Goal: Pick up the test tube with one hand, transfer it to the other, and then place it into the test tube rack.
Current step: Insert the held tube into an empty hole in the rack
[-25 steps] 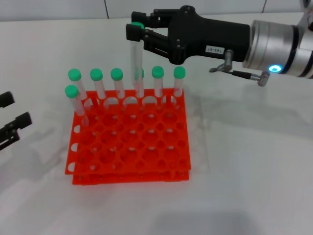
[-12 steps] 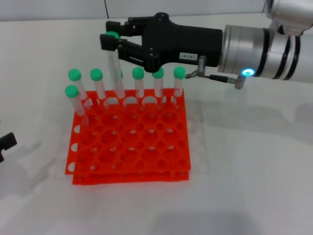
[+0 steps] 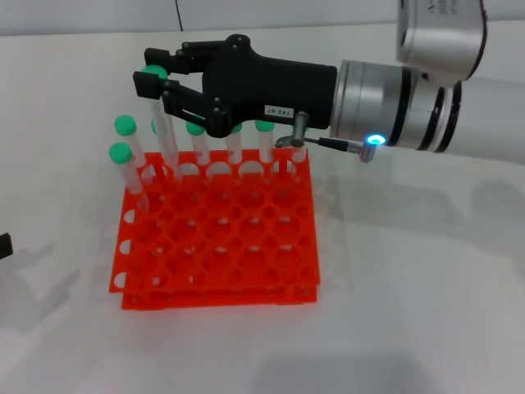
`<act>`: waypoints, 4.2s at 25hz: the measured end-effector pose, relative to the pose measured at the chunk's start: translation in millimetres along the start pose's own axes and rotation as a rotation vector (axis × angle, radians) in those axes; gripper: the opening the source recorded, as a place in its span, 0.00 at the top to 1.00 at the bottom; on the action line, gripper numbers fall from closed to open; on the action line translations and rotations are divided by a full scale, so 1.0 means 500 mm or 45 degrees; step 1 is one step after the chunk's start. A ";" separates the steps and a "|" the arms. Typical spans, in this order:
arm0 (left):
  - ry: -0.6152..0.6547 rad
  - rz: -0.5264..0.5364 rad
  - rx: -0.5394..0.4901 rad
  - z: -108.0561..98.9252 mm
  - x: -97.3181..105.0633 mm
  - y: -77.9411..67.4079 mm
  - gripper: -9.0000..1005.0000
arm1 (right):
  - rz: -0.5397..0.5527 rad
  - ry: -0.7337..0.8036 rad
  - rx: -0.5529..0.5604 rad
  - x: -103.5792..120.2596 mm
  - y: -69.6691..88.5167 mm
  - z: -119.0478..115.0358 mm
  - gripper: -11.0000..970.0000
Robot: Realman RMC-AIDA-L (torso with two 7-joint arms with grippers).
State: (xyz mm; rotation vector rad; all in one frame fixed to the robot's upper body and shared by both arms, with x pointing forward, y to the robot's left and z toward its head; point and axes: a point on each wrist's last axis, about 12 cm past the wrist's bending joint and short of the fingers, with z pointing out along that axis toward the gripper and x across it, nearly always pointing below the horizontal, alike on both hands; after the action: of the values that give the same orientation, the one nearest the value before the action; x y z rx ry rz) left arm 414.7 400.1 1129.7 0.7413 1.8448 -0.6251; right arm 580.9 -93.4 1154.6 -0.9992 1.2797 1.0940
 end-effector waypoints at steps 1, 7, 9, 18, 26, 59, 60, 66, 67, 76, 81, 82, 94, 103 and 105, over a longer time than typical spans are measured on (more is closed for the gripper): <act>0.014 -0.002 -0.001 -0.001 -0.002 0.001 0.43 | 0.002 0.000 0.008 0.002 0.000 0.002 0.70; 0.053 -0.005 0.015 0.001 -0.015 0.008 0.44 | -0.030 0.003 0.055 0.014 0.003 0.017 0.70; 0.060 -0.003 0.023 0.005 -0.019 0.011 0.44 | -0.041 0.007 0.068 0.016 0.003 0.021 0.70; 0.116 0.000 0.061 0.035 -0.036 0.026 0.44 | -0.072 0.043 0.094 0.032 0.010 0.033 0.70; 0.115 0.005 0.079 0.054 -0.049 0.031 0.44 | -0.093 0.048 0.146 0.050 0.013 0.035 0.69; 0.113 0.037 0.108 0.087 0.006 0.021 0.44 | -0.057 0.091 0.171 0.064 0.012 0.032 0.68; 0.113 0.037 0.109 0.087 0.006 0.021 0.44 | -0.057 0.092 0.170 0.064 0.012 0.032 0.68; 0.112 0.040 0.104 0.089 0.005 0.022 0.44 | -0.049 0.096 0.159 0.067 0.017 0.035 0.68; 0.112 0.040 0.102 0.089 0.005 0.023 0.44 | -0.048 0.095 0.156 0.067 0.018 0.035 0.68; 0.112 0.039 0.099 0.089 0.007 0.023 0.44 | -0.034 0.090 0.142 0.069 0.026 0.041 0.67; 0.110 0.036 0.103 0.091 0.007 0.023 0.44 | -0.025 0.074 0.168 0.068 0.026 0.048 0.67; 0.110 0.035 0.103 0.091 0.007 0.023 0.44 | -0.025 0.073 0.170 0.069 0.027 0.051 0.67; 0.106 0.032 0.127 0.101 0.006 0.020 0.44 | -0.016 0.075 0.213 0.076 0.030 0.063 0.67; 0.104 0.037 0.131 0.105 0.004 0.021 0.44 | -0.008 0.073 0.243 0.084 0.033 0.060 0.66; 0.105 0.038 0.136 0.106 0.003 0.021 0.44 | -0.009 0.069 0.250 0.086 0.035 0.061 0.66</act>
State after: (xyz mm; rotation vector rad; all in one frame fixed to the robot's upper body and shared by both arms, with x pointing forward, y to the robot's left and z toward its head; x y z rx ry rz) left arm 454.4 370.0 1108.3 0.8754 1.8836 -0.6870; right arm 569.5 -57.7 1113.7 -0.8898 1.3974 0.9212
